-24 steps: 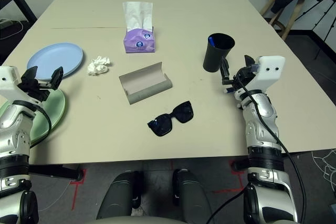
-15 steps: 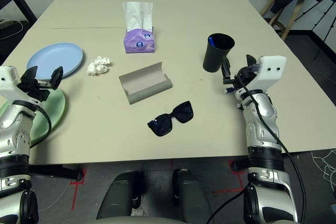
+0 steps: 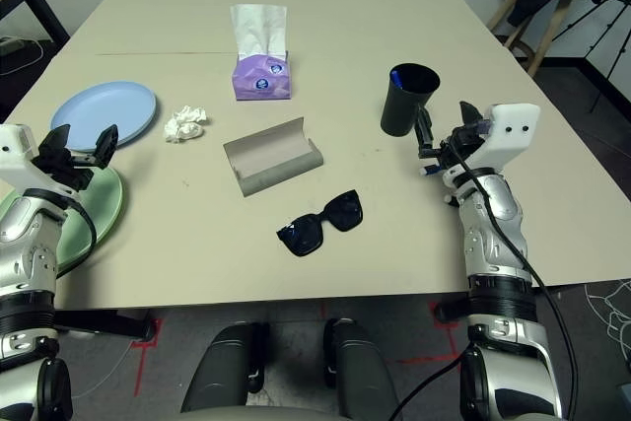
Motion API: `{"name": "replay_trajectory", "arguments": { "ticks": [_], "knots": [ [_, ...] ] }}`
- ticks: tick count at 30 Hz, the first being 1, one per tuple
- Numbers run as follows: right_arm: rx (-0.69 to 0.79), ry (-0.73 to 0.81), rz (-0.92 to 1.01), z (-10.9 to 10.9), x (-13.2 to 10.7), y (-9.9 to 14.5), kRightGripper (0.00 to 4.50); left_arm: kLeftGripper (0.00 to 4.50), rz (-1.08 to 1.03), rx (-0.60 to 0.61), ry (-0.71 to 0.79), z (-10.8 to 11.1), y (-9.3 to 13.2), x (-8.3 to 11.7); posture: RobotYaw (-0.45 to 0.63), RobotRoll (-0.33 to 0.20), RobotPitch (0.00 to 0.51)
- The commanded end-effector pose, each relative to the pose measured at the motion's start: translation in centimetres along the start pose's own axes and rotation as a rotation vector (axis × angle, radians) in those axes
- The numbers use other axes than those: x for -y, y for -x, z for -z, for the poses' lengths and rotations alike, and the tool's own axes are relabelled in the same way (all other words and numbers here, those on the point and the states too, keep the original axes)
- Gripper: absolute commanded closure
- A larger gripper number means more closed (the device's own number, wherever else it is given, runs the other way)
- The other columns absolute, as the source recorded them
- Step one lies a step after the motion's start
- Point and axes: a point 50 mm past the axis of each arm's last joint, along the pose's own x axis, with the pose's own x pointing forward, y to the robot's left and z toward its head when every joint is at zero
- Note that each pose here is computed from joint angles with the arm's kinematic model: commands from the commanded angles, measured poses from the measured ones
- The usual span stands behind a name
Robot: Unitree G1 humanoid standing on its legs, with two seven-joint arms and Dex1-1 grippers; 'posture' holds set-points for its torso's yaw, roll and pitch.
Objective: Organize and tidy the items on the table.
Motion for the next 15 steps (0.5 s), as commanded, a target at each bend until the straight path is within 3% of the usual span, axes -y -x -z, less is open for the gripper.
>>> {"name": "replay_trajectory", "arguments": {
  "ticks": [1, 15],
  "knots": [
    [-0.011, 0.043, -0.227, -0.7, -1.0, 0.3, 0.02, 0.00, -0.006, -0.004, 0.005, 0.1, 0.3, -0.3, 0.09, 0.000, 0.090],
    [-0.079, 0.126, -0.778, -0.4, -4.5, 0.8, 0.02, 0.00, -0.007, -0.006, -0.004, -0.1, 0.8, -0.4, 0.12, 0.000, 0.096]
  ]
}}
